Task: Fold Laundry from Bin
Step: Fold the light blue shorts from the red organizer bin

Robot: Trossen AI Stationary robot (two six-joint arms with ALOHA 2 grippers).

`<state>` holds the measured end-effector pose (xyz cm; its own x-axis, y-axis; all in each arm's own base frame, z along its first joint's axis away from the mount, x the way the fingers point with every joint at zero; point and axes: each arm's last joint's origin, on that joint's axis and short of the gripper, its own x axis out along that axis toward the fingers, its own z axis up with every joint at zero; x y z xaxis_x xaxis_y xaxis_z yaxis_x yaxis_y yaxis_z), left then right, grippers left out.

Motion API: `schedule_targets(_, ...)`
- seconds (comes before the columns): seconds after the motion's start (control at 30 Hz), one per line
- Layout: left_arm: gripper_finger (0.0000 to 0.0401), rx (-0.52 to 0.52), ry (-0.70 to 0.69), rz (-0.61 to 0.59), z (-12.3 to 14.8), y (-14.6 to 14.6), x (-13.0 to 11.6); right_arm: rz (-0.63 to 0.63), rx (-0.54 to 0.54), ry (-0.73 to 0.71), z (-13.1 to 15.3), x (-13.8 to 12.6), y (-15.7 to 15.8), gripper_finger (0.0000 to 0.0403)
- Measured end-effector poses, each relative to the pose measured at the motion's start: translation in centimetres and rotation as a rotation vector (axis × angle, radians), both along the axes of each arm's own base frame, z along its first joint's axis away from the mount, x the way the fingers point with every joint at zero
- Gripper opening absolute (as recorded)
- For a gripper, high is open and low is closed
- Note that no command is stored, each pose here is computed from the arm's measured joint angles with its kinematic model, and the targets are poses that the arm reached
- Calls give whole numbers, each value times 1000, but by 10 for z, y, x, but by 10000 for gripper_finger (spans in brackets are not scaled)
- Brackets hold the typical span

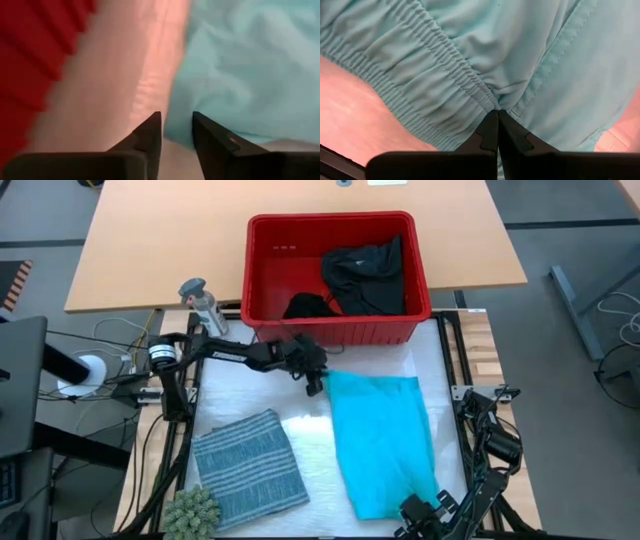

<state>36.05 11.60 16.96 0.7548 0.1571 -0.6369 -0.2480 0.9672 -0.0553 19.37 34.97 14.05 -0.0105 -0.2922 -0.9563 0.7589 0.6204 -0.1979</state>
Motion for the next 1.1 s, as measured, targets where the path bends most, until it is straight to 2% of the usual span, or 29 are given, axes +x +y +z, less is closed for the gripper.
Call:
schedule_targets(0.23, 128, -33, -146, -33, 50, 7, -7, -1, 0, -1, 0, 0, 0, 31)
schedule_targets(0.33, 128, -163, -289, -70, 66, 0, -3, -1, 0, -2, 0, 0, 0, 31)
schedule_targets(0.43, 128, -305, -388, -249, 73, -23, 9, -26, -10, -27, 0, 1, -1, 32)
schedule_targets(0.53, 128, -332, -389, -346, 65, -60, 20, -32, -24, -94, 4, 3, 2, 36)
schedule_targets(0.73, 128, -224, -402, -400, 59, -126, 32, -12, -48, -133, 25, 6, 7, 45)
schedule_targets(0.87, 128, -209, -425, -456, 55, -162, 34, 8, -49, -190, 40, 7, 12, 45)
schedule_targets(0.97, 128, -202, -409, -483, 49, -179, 33, 59, -37, -244, 54, 10, 17, 45)
schedule_targets(1.1, 128, -151, -383, -505, 34, -189, 36, 181, -15, -238, 71, 14, 22, 45)
